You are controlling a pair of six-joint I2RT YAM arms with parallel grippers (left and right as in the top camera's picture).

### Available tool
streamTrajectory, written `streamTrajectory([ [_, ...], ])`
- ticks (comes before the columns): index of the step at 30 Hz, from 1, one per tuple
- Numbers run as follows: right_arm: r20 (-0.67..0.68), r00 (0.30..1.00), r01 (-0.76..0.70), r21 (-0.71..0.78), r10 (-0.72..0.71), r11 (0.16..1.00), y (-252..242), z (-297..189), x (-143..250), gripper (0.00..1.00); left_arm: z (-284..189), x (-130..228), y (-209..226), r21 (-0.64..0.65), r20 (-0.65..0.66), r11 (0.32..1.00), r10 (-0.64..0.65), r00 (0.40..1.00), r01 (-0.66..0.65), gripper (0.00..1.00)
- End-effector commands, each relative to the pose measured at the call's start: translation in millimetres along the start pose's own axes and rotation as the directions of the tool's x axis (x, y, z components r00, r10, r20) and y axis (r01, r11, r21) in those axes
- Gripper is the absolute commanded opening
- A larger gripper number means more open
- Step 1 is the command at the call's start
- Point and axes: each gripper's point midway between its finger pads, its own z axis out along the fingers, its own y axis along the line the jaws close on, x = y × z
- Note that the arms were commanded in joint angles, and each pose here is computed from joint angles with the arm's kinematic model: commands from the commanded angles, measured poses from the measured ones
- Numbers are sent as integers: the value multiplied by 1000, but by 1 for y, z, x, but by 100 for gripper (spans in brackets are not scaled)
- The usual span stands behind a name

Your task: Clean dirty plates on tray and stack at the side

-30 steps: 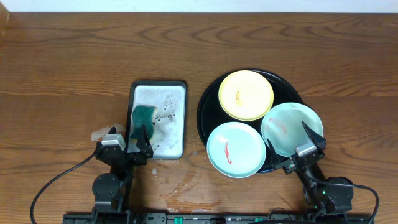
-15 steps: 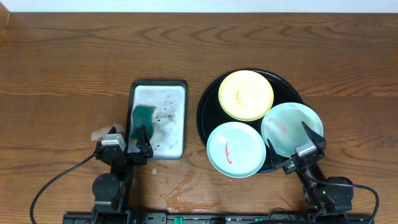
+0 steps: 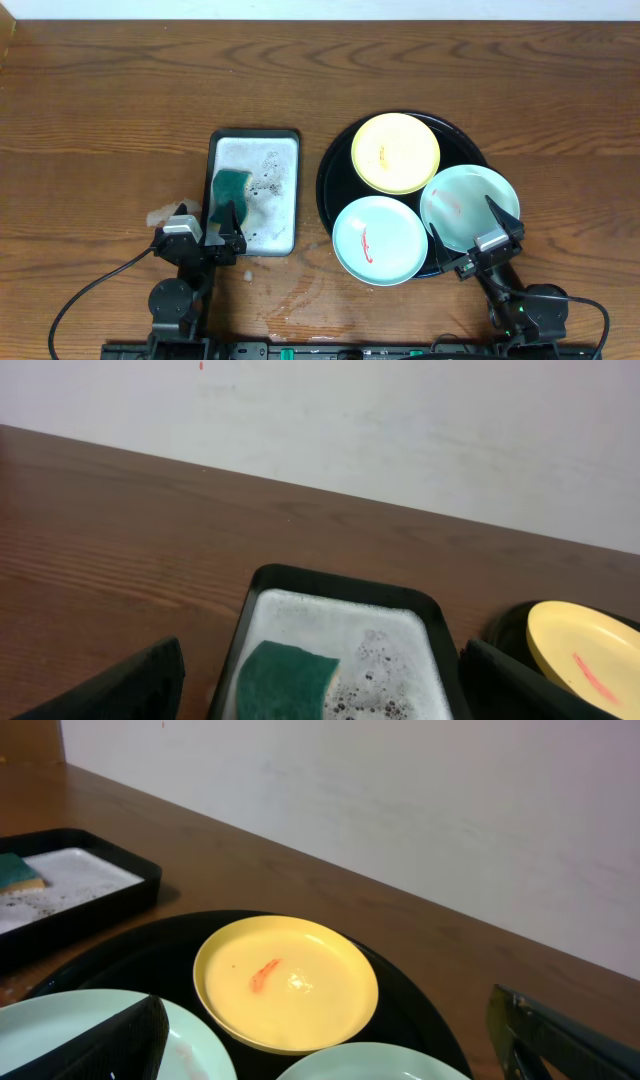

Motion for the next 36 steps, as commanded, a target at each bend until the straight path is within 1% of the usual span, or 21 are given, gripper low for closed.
streamTrajectory([
  [1,2,1000,-5,-13,5,1000,3,0,0,99,0,14,6,-24,-46,1000,13,999,-14,88],
  [16,2,1000,-5,-13,5,1000,3,0,0,99,1,12,5,-21,-37,1000,13,999,-13,88],
  [18,2,1000,-5,-14,5,1000,3,0,0,99,0,14,1,5,-45,1000,10,999,-10,88],
  [19,4,1000,-13,-27,14,1000,5,0,0,99,0,16,-9,59,-59,998,-19,998,23,88],
  [21,4,998,-56,-29,56,998,6,0,-1,99,0,11,-11,72,-43,996,-44,998,47,88],
  [23,40,996,-84,-35,85,996,6,0,-10,99,0,7,-14,86,-31,990,-106,994,108,88],
  [26,114,986,-115,-50,120,992,5,-2,-31,99,-5,-15,-31,171,10,977,-131,991,128,88],
  [29,154,976,-148,-54,155,987,1,-8,-56,99,-13,-47,-38,189,48,972,-150,988,138,88],
  [30,151,976,-153,-51,159,987,-1,-12,-69,99,-17,-65,-43,191,53,972,-150,987,137,88],
  [33,84,980,-178,-46,181,983,-6,-17,-88,99,-21,-92,-49,169,-2,975,-149,989,147,88],
  [36,-34,977,-214,-48,212,976,-9,-16,-100,99,-17,-107,-52,114,-143,979,-149,978,166,88],
])
